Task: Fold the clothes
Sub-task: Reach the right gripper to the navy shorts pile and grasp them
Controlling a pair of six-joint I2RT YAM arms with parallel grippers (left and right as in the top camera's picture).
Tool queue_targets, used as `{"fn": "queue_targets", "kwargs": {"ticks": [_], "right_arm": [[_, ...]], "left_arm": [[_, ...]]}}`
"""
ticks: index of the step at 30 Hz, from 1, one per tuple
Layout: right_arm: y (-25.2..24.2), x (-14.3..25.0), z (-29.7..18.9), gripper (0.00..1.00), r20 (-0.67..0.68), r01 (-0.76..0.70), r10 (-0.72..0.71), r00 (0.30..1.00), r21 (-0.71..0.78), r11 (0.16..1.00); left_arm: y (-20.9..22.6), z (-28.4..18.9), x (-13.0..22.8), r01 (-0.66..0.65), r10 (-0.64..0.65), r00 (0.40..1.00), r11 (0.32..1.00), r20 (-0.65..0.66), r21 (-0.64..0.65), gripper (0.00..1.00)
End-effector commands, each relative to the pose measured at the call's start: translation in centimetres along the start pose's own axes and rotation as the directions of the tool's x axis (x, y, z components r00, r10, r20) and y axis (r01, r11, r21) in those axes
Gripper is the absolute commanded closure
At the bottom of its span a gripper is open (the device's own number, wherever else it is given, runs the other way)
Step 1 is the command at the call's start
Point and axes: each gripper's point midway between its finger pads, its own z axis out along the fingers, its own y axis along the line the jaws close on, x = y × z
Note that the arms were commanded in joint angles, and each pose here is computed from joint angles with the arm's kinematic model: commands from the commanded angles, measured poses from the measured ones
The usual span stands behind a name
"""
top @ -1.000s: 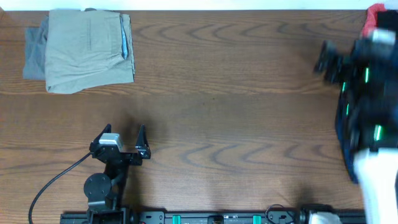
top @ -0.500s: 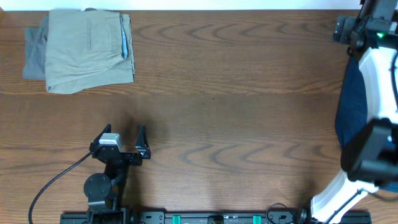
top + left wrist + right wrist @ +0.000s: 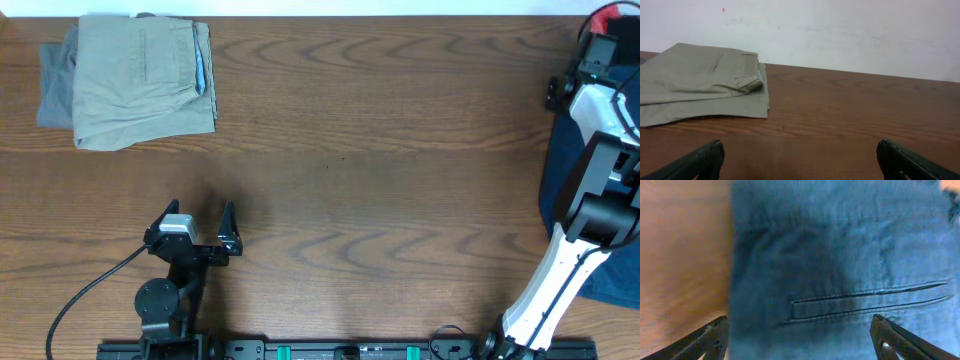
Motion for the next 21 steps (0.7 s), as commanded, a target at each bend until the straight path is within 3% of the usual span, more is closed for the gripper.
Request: {"fn": "queue_targets", "kwargs": {"ticks": [1, 4, 7, 9, 17, 21], "right_arm": [[1.5, 0.7, 1.4, 0.12, -0.015, 0.020, -0.021, 1.000, -0.032, 0.999], [2.5, 1.2, 2.1, 0.13, -0.024, 0.023, -0.024, 0.999, -0.066, 0.998], [2.7, 1.4, 2.4, 0.22, -0.025, 0.021, -0.023, 0.999, -0.066, 0.998], [2.6, 1.3, 2.4, 0.43, -0.021, 0.019, -0.021, 1.000, -0.061, 0.998], [-0.2, 1.4, 2.0, 0.99, -0.033, -0.027, 0.030, 0.999, 0.096, 0.995], [-1.7, 0.3, 0.5, 0.99, -0.007, -0.091, 0.093, 0.996, 0.132, 0.987]], "left_arm": [[-0.1, 0.1, 1.6, 0.006, -0.005, 0.999, 1.000, -0.047, 0.010, 0.02], [-0.1, 0.1, 1.6, 0.006, -0.005, 0.999, 1.000, -0.047, 0.010, 0.02], [-0.1, 0.1, 1.6, 0.006, -0.005, 0.999, 1.000, -0.047, 0.010, 0.02], [-0.1, 0.1, 1.6, 0.006, -0.005, 0.999, 1.000, -0.047, 0.010, 0.02], [-0.1, 0.1, 1.6, 0.006, -0.005, 0.999, 1.000, -0.047, 0.010, 0.02], [-0.1, 0.1, 1.6, 0.005, -0.005, 0.999, 1.000, -0.047, 0.010, 0.02]]}}
